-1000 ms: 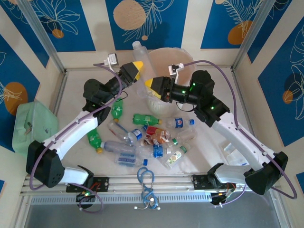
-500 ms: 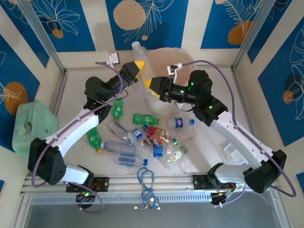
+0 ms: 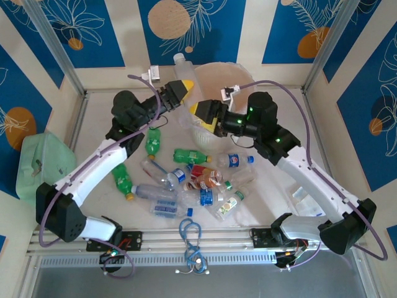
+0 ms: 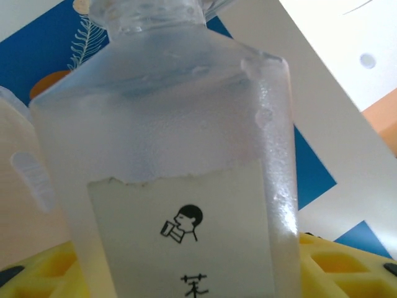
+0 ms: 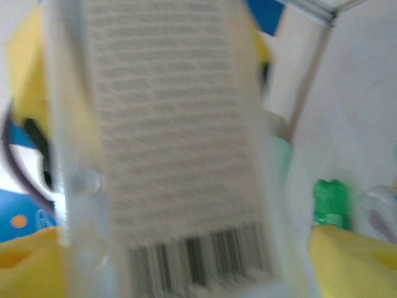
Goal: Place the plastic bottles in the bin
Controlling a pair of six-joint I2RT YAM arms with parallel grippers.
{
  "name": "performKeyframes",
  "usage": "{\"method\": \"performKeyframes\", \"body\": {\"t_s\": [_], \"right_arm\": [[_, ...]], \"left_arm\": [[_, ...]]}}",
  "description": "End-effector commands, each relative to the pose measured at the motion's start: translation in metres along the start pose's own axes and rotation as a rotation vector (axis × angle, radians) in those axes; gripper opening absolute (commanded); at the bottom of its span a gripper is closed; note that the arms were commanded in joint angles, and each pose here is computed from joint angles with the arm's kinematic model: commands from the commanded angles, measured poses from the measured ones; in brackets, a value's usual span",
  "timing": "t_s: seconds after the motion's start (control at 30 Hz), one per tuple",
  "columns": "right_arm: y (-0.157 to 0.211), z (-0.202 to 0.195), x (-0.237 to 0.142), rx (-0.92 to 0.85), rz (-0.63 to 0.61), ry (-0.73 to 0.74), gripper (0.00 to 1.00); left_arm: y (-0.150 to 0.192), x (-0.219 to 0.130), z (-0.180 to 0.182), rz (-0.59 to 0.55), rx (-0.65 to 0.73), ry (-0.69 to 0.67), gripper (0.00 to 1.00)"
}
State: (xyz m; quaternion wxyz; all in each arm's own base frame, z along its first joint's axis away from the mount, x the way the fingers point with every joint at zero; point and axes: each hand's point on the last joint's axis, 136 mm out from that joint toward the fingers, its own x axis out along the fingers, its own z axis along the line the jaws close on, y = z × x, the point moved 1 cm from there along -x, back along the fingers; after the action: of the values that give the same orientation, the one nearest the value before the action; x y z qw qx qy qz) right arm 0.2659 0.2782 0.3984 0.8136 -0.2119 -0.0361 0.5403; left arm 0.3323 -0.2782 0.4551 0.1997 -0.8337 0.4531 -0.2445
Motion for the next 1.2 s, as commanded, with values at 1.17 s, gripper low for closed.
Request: {"method": "performKeyframes", "body": {"t_s": [1.17], "right_arm": [[0.019,-0.085,-0.186,0.118,-0.291,0.581,0.92]], "left_arm": [[0.005,0.090,0.130,0.290,0.399,-0.844,0.52]]}}
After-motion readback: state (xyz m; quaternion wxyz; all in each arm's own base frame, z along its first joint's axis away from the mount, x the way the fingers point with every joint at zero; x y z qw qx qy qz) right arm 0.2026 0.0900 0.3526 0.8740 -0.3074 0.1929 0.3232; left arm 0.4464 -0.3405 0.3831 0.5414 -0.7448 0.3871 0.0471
